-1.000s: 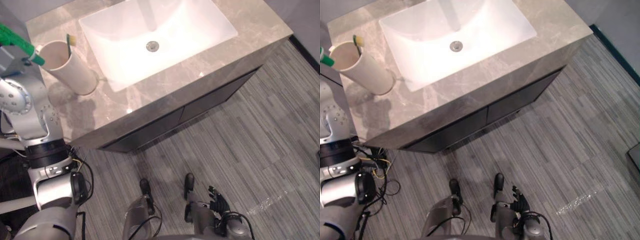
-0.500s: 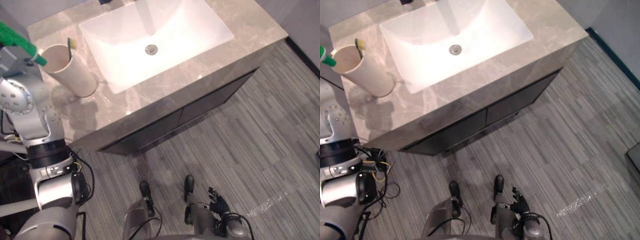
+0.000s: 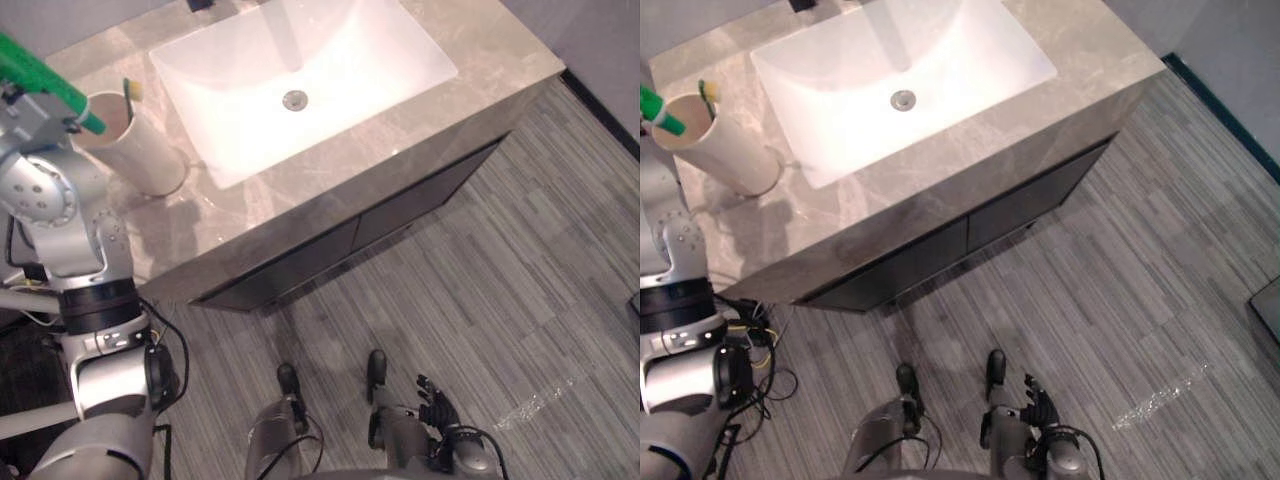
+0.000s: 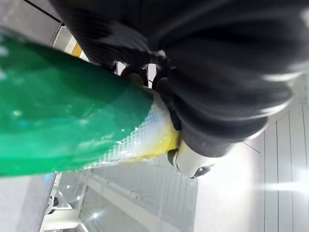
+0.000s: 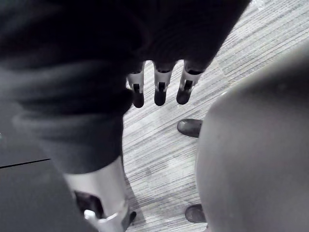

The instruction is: Organize washtable

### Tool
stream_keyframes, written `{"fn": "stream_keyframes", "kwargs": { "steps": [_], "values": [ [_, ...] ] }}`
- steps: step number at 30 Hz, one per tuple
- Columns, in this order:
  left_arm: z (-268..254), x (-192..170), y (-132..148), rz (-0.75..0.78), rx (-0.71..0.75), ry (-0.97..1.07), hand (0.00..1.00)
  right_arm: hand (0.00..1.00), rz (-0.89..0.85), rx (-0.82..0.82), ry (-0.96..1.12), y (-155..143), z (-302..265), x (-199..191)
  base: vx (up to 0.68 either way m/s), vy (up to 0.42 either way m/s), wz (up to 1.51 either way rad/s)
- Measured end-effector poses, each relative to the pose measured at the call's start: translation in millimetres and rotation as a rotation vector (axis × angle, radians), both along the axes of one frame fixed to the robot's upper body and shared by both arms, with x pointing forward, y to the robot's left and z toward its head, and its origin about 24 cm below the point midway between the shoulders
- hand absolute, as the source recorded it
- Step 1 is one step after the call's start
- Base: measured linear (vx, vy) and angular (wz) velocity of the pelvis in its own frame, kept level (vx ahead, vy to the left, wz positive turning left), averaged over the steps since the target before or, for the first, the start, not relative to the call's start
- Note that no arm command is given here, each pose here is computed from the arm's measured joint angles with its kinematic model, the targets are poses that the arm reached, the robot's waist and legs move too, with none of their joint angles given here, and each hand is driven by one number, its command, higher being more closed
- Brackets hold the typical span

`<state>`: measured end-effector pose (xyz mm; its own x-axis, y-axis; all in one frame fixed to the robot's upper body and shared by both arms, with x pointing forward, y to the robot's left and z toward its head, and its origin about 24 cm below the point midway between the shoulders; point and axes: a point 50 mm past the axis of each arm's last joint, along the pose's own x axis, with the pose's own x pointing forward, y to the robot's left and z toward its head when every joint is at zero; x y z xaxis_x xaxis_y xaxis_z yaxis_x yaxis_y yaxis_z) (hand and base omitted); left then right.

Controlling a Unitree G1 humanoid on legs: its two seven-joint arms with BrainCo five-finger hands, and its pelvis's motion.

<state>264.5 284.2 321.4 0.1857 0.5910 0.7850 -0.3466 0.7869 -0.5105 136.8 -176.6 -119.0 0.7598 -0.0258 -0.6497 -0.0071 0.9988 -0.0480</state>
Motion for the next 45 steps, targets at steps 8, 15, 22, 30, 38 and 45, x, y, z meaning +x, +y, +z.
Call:
{"fn": "stream_keyframes", "kwargs": {
  "steps": [8,15,22,30,38,45],
  "values": [
    [-1,2,-1,0.000,0.009,0.012,1.00,0.00,0.000,0.004,-0.005,1,1,1,0.00,0.000,0.00],
    [-1,4,-1,0.016,0.020,0.035,1.00,0.00,-0.007,0.021,-0.021,4,3,2,0.00,0.000,0.00],
    [-1,5,-1,0.022,0.022,0.046,1.00,0.00,-0.006,0.021,-0.022,4,3,2,0.00,0.000,0.00],
    [4,5,-4,0.014,0.025,0.030,1.00,0.00,-0.006,0.021,-0.023,4,3,2,0.00,0.000,0.00],
    [15,7,-11,-0.010,0.038,-0.001,1.00,0.00,-0.007,0.022,-0.022,4,3,1,0.00,0.000,0.00],
    [18,12,-10,-0.008,0.036,0.016,1.00,0.00,-0.011,0.025,-0.024,4,4,-3,0.00,0.000,0.00]
  ]
}}
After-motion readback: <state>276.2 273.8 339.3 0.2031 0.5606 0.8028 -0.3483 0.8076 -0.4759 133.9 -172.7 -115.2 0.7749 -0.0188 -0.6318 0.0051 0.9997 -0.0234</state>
